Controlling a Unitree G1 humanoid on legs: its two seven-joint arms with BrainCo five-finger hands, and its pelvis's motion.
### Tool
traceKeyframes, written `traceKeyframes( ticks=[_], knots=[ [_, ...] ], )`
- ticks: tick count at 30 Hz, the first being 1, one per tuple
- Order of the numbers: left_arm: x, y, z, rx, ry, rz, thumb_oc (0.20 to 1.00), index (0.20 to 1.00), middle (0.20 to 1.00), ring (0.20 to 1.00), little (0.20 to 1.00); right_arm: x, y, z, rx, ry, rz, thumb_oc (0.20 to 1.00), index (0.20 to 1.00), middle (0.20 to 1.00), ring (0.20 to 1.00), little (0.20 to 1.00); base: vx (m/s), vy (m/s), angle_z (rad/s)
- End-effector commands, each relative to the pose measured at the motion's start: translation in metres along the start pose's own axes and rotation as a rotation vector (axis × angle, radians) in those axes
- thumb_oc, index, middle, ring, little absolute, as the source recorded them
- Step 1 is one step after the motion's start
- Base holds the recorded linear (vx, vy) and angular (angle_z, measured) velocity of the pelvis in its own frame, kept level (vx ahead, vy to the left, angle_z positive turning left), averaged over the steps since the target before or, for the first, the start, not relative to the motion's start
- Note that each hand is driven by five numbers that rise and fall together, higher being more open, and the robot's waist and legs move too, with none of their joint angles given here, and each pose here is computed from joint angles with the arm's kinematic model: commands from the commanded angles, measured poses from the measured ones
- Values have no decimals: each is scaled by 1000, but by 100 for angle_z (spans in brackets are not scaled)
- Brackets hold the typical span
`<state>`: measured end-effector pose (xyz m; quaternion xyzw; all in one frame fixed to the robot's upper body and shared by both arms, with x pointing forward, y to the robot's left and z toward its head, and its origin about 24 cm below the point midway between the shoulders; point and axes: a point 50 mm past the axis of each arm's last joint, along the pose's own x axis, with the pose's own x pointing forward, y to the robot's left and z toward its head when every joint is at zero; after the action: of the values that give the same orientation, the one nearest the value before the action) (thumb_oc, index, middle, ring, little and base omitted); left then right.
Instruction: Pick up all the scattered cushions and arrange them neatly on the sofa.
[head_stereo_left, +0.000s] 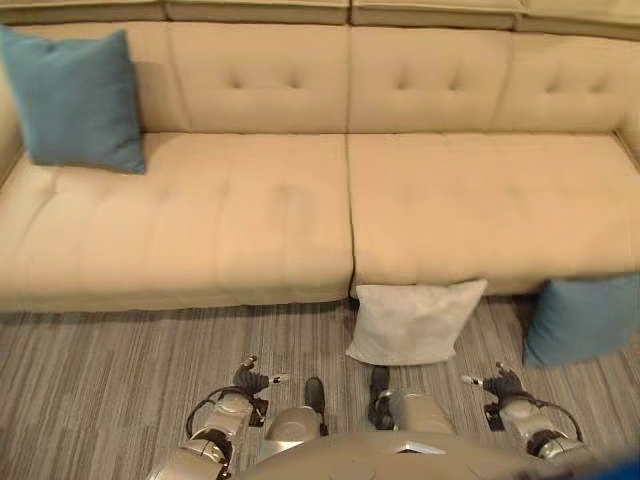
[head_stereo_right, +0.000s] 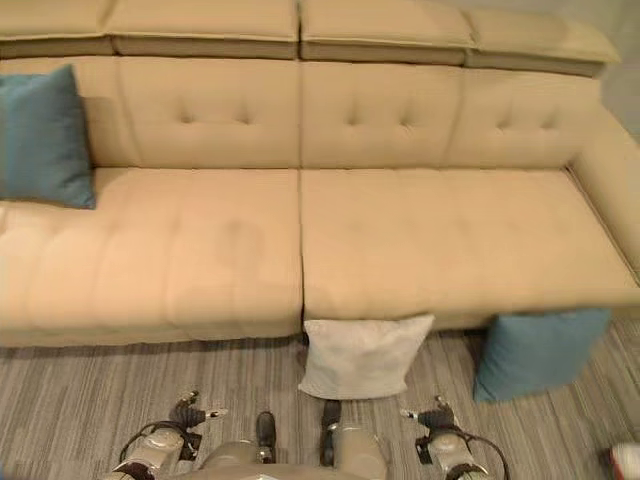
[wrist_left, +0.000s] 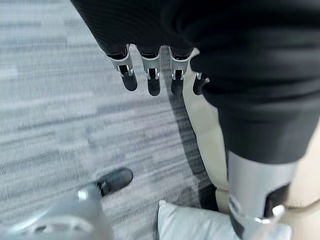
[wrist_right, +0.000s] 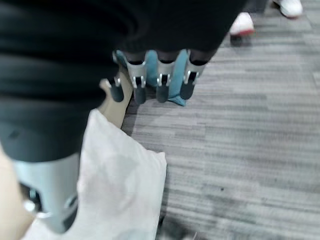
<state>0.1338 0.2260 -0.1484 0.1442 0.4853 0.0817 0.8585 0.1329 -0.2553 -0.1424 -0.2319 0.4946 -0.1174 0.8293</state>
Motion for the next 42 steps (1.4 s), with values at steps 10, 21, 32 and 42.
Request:
traceKeyframes(
  ticks=[10, 21, 32, 42],
  knots=[
    [1, 0, 1, -10, 9, 21, 1000, 1000, 1000, 1000, 1000, -1, -4, -9, -19, 8, -16, 1000, 1000, 1000, 1000, 1000, 71, -292, 1],
    [0, -14, 3, 4, 2, -38, 1000, 1000, 1000, 1000, 1000, -3, -15, -25, 9, 51, -46, 1000, 1000, 1000, 1000, 1000, 24, -89, 42],
    [2, 3, 5, 12, -14, 17, 1000, 1000, 1000, 1000, 1000, 1, -9, -1, -30, -21, -27, 1000, 1000, 1000, 1000, 1000, 51, -6, -19],
    [7, 3, 52, -62, -158, 46, 1000, 1000, 1000, 1000, 1000, 5, -16, 25, -18, -106, -66, 1000, 1000, 1000, 1000, 1000, -45, -121, 22]
  ],
)
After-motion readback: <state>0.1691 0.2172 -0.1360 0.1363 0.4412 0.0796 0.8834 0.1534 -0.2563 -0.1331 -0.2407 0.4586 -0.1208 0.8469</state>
